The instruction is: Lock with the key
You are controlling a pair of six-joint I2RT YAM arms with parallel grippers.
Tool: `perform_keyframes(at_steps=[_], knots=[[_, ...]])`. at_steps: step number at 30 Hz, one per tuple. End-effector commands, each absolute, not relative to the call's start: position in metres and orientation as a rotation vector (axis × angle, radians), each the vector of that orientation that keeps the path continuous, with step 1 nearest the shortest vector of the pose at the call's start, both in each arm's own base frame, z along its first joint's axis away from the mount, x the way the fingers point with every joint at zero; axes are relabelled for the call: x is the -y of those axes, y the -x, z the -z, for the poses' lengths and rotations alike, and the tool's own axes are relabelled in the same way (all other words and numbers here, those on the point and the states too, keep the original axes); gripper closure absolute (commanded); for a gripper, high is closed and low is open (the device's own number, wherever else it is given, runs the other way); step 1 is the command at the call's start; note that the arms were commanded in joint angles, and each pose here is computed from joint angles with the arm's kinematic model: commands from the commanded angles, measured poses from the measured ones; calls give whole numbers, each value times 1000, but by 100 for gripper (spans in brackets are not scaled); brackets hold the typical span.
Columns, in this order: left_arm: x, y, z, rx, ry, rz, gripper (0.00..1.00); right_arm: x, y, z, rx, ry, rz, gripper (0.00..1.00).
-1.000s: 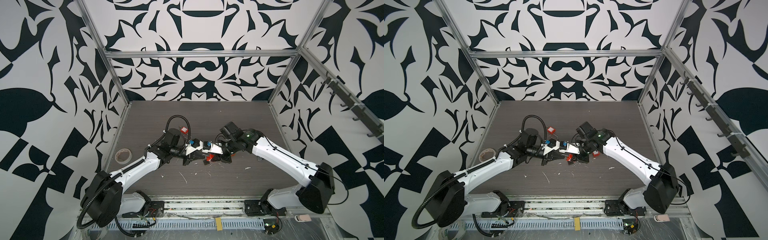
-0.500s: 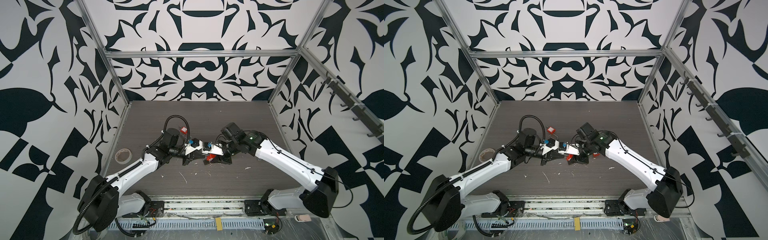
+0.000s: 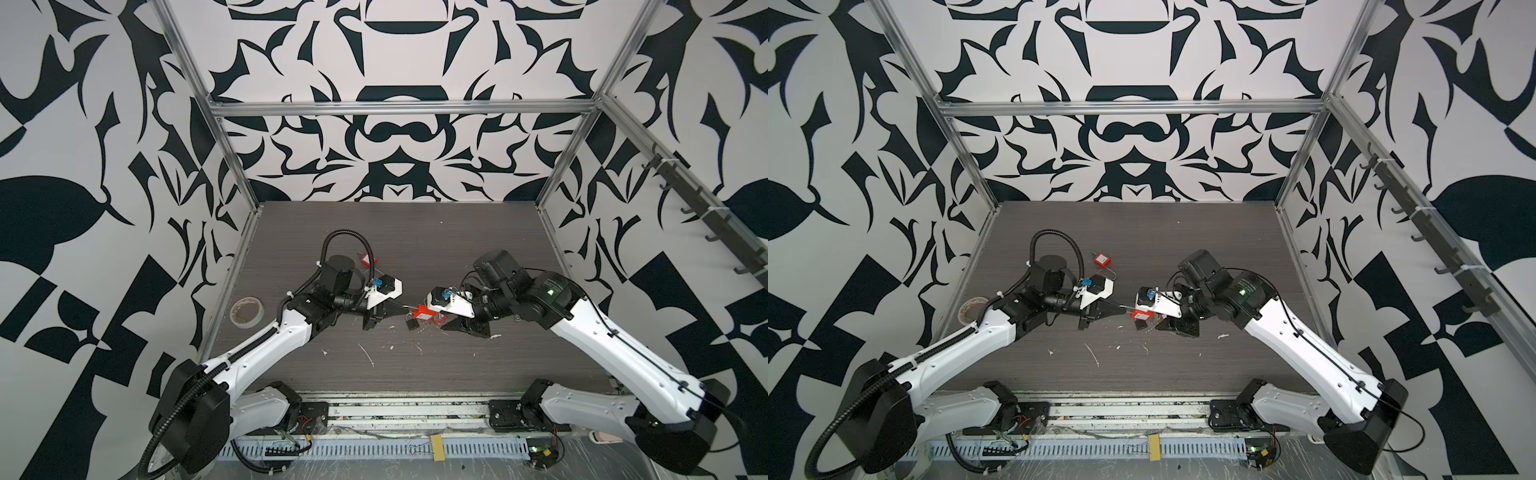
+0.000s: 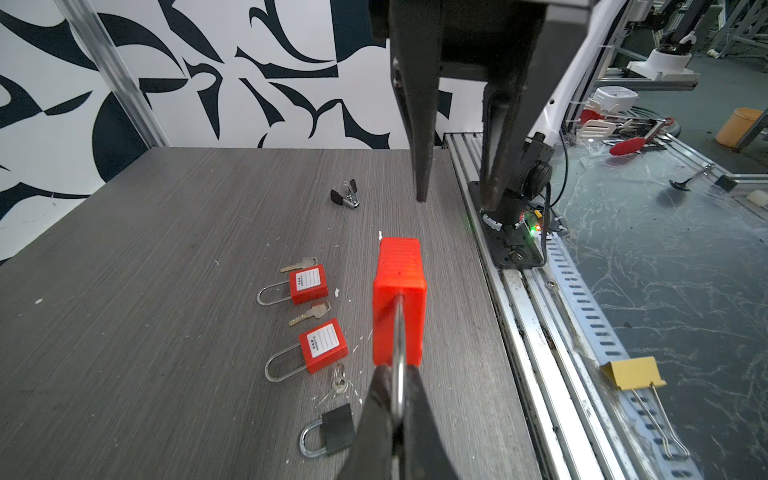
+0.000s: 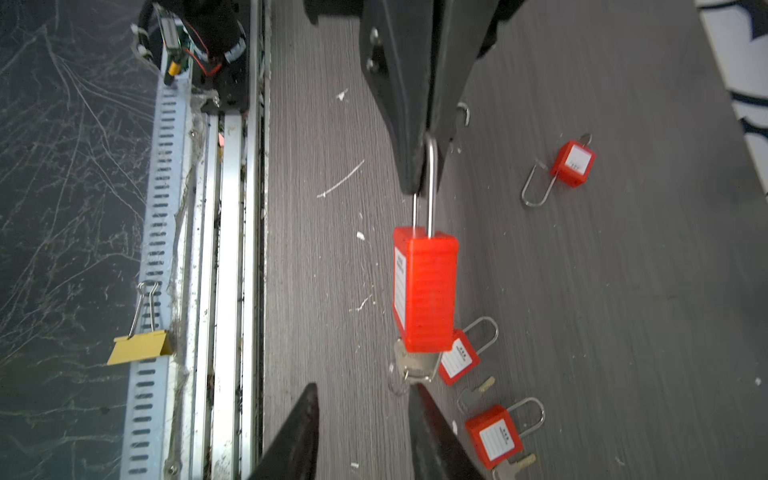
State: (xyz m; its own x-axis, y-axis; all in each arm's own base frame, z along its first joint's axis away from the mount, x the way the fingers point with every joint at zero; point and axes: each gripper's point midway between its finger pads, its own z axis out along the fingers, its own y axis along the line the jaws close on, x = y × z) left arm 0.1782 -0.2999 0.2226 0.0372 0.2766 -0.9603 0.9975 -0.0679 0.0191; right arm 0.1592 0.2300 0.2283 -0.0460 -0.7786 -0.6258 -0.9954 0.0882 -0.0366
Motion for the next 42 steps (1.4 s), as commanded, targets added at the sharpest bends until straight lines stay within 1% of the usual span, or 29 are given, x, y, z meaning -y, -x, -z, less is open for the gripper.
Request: perform_keyframes(at_steps=[1,9,14,18,21,24,28,31,38,42], knots=[[299,-172,-234,-1304,-1485,1110,100,-230,-162,-220,-1905,1768,-567,63],[301,-167,-238,-1283,-1488,1146,100,-242,-202,-212,-1848,1701,-415,64],[303,-169,-238,-1282,-1479,1153,100,-245,-220,-201,-1840,1641,-344,61],[304,-171,-239,-1281,-1478,1153,100,-245,-226,-193,-1852,1627,-321,58],[306,-173,-239,-1283,-1477,1151,100,-244,-234,-197,-1836,1594,-276,58],[306,-175,-238,-1291,-1478,1153,100,-241,-227,-203,-1788,1615,-274,58],[306,-176,-238,-1295,-1481,1141,100,-234,-192,-205,-1718,1746,-372,58],[306,-177,-237,-1305,-1486,1130,100,-228,-179,-205,-1749,1797,-406,58],[305,-177,-233,-1325,-1499,1121,100,-232,-174,-215,-1764,1822,-472,62],[304,-176,-234,-1323,-1499,1119,100,-238,-176,-216,-1762,1820,-497,67]])
